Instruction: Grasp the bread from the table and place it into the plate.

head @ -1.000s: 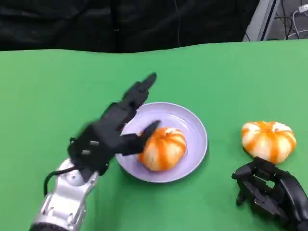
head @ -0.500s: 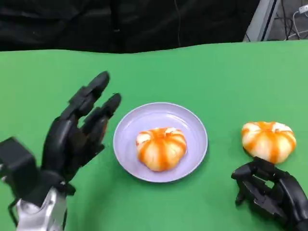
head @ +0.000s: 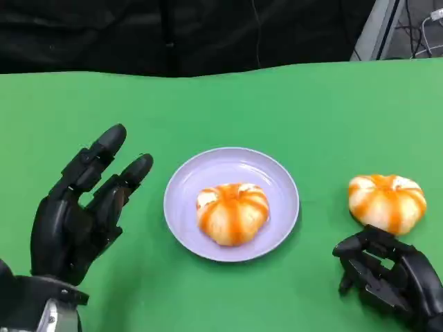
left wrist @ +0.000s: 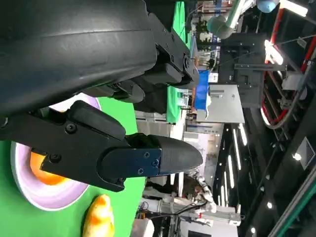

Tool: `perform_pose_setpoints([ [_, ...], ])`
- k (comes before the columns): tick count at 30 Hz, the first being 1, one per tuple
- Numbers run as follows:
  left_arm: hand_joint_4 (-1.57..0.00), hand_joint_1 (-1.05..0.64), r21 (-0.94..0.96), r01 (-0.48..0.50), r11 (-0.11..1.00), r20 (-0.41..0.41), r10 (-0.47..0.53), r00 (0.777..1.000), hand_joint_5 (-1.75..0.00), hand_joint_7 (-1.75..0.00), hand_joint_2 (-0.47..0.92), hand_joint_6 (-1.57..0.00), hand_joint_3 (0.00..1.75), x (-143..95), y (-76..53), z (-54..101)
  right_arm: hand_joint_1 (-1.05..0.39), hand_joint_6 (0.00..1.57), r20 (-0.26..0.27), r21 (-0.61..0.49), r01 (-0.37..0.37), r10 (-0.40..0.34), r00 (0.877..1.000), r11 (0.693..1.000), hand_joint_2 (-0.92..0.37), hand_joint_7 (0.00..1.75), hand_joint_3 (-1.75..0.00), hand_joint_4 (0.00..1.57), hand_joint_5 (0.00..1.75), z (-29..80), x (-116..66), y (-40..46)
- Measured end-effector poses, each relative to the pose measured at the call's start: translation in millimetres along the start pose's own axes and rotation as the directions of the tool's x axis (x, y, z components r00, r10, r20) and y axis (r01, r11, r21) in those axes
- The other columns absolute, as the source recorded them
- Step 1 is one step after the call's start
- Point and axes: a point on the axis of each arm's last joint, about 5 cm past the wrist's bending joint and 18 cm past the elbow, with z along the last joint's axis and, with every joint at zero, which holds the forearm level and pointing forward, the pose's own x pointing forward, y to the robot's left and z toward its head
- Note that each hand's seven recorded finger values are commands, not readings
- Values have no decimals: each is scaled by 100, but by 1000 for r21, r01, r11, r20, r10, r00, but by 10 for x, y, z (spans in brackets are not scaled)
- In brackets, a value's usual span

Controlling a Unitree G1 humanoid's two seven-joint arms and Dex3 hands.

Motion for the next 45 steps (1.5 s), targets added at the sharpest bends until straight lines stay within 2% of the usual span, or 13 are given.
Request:
perform_pose_setpoints([
  [13,-57,-69,-2,-3,1000,4,3,1000,-3,-2,92,-45,46,-1,-3,-2,-23,73,0,0,0,0,1000,1000,-92,110,-49,61,175,-1,0,0],
  [14,-60,-64,-2,-3,1000,4,3,1000,-3,-3,92,-50,41,-1,-3,-2,-23,73,0,0,0,0,1000,1000,-92,110,-49,60,174,0,0,0],
  [18,-65,-57,-46,-43,998,39,44,998,-4,-3,92,-55,38,-212,144,-42,-24,72,-1,-6,-9,9,1000,1000,-92,111,-49,60,175,9,-8,-33],
  [21,-65,-56,-66,-136,989,9,137,991,-3,-3,92,-56,39,-496,280,-110,-24,72,-4,-14,-1,1,1000,1000,-92,111,-48,59,174,21,-31,-88],
  [24,-66,-56,-60,-187,981,-48,184,982,-3,-3,92,-57,40,-773,407,-179,-24,73,-9,-11,0,-1,1000,1000,-92,110,-48,59,174,16,-29,-92],
  [26,-67,-56,-56,-208,976,-69,204,976,-3,-3,92,-58,39,-875,457,-197,-22,73,-12,-8,4,-4,1000,1000,-92,110,-49,60,175,10,-32,-95],
  [30,-68,-56,-47,-216,975,-64,213,975,-3,-3,92,-59,38,-888,505,-196,-24,73,-15,-5,0,0,1000,1000,-92,110,-49,61,175,7,-29,-98],
  [40,-69,-57,-45,-215,976,-54,213,976,-2,-2,92,-60,36,-862,525,-211,-23,73,-13,-5,-2,2,1000,1000,-92,110,-49,62,175,10,-26,-100],
  [42,-71,-54,-44,-215,976,-53,213,976,-2,-2,92,-62,32,-860,526,-210,-23,74,-12,-4,-3,3,1000,1000,-92,109,-49,62,175,11,-27,-102],
  [43,-72,-44,-44,-215,976,-53,213,976,-2,-2,92,-63,31,-860,526,-210,-23,74,-12,-4,-3,3,1000,1000,-92,109,-49,62,175,11,-27,-103],
  [44,-73,-27,-43,-216,976,-54,213,976,-2,-2,92,-64,32,-859,525,-211,-23,74,-12,-4,-3,3,1000,1000,-92,109,-49,62,175,11,-27,-103],
  [45,-74,-21,-37,-215,976,-56,213,975,-2,-2,92,-64,33,-856,524,-211,-23,74,-12,-4,-3,3,1000,1000,-92,109,-49,62,175,11,-28,-104],
])
